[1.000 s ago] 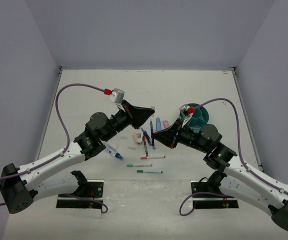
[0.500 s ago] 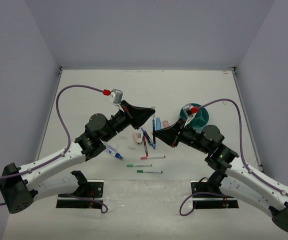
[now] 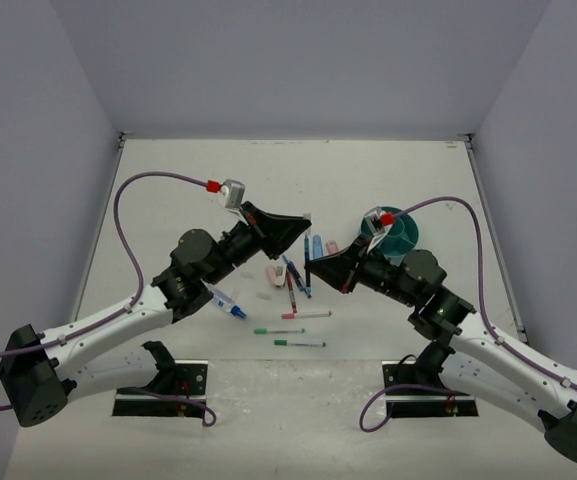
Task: Sort the stationery into containers
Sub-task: Close the pen cap on the pen.
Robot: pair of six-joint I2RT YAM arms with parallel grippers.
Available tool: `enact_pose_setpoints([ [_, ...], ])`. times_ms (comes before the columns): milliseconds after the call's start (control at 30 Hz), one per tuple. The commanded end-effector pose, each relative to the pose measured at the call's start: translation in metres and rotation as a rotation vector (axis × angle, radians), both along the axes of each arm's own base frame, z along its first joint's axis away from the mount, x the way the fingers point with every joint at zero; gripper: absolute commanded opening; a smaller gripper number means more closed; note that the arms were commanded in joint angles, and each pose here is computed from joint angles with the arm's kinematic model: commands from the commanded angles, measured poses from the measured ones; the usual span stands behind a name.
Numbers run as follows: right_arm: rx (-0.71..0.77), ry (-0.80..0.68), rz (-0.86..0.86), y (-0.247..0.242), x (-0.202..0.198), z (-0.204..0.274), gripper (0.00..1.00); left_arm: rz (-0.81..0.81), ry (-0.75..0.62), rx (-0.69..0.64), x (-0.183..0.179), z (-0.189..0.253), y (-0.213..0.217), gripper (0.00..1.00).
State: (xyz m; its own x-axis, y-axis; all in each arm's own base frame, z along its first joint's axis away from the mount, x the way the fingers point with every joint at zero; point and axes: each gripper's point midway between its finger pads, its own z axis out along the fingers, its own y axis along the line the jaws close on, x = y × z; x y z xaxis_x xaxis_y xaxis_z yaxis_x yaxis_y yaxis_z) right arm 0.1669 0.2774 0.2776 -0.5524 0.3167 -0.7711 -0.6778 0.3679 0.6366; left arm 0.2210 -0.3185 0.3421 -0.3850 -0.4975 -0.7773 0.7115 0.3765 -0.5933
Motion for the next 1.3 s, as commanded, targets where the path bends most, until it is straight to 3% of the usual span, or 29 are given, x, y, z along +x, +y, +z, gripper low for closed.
enact_pose_setpoints([
  [0, 0.089, -0.058, -0.023, 0.001, 0.004, 0.036, 0.0, -0.01, -0.017, -0.05, -0.003, 0.006, 0.001, 0.0],
  [400, 0.128, -0.069, -0.034, -0.003, 0.004, 0.047, 0.0, 0.009, 0.0, -0.058, -0.001, 0.0, 0.004, 0.0],
  [900, 0.244, -0.16, -0.128, -0.006, 0.023, 0.088, 0.0, -0.051, 0.092, -0.157, -0.009, -0.014, 0.001, 0.0],
  [1100, 0.147, -0.246, -0.142, -0.007, 0.027, 0.098, 0.0, -0.071, 0.041, -0.107, -0.014, -0.01, -0.001, 0.0],
  [1267, 0.102, -0.272, -0.064, -0.002, 0.014, 0.094, 0.0, -0.063, -0.021, -0.09, -0.017, 0.011, 0.005, 0.09],
])
